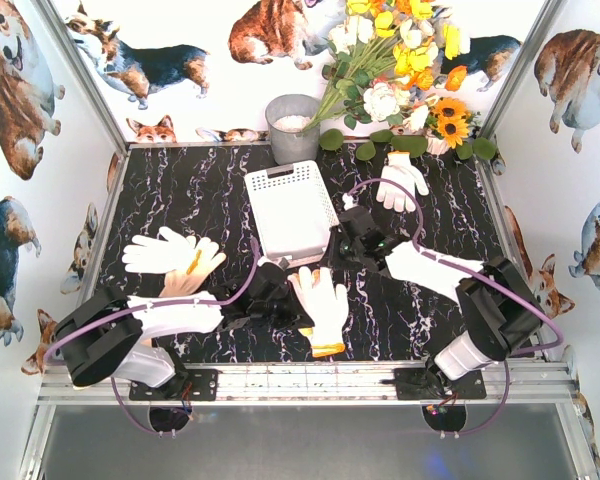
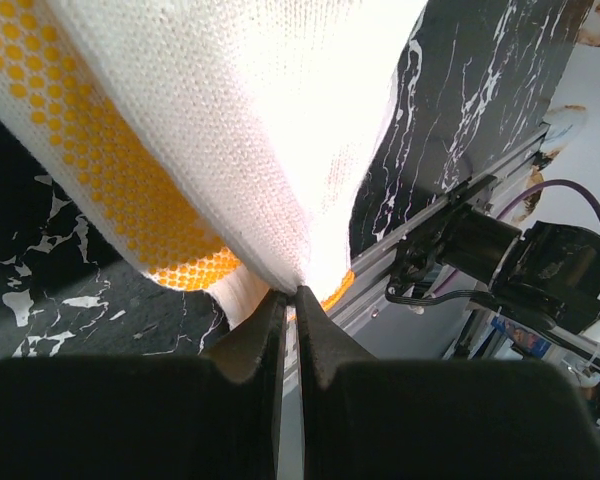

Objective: Put the gloves into the storage basket
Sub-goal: Pair the glove with the glove.

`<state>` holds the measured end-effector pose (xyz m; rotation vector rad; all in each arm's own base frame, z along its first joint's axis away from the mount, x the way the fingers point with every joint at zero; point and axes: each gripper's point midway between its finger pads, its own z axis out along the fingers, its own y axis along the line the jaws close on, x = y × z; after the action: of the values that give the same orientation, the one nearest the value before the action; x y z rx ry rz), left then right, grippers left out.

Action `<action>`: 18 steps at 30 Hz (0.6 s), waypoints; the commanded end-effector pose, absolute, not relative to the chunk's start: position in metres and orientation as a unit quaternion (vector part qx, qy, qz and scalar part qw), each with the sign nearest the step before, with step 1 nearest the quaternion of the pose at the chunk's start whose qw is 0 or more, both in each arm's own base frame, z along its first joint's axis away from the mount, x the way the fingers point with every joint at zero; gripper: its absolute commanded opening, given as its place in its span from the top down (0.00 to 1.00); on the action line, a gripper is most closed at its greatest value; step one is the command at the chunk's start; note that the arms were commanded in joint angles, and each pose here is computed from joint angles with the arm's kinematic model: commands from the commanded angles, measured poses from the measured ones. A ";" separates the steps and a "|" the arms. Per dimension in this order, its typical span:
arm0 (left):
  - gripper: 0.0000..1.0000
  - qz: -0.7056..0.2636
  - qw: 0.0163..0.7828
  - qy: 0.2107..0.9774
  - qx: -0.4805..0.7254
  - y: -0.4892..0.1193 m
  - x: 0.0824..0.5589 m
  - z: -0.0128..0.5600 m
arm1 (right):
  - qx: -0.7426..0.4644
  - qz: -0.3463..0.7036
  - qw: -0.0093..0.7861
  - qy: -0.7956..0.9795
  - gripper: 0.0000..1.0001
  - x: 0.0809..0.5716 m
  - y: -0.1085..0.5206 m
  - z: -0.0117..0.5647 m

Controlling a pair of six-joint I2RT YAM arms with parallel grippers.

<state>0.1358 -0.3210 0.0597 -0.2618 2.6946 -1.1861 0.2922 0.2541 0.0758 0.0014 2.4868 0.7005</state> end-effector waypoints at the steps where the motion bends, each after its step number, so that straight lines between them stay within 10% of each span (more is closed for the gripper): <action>1: 1.00 -0.410 0.078 0.905 -0.083 -0.329 0.129 0.057 | -0.014 0.278 0.307 0.910 1.00 0.309 0.268 0.093; 9: 1.00 -0.401 0.077 0.909 -0.088 -0.324 0.128 0.053 | -0.018 0.277 0.301 0.912 1.00 0.310 0.271 0.085; 12: 0.86 -0.404 0.095 0.905 -0.093 -0.317 0.130 0.059 | -0.018 0.280 0.301 0.911 1.00 0.308 0.271 0.087; 18: 0.52 -0.369 0.165 0.911 -0.086 -0.292 0.146 0.081 | -0.020 0.283 0.320 0.904 0.62 0.308 0.268 0.102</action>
<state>0.1331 -0.3082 0.0692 -0.2629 2.6580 -1.1634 0.2896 0.2560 0.0607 -0.0275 2.5222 0.6833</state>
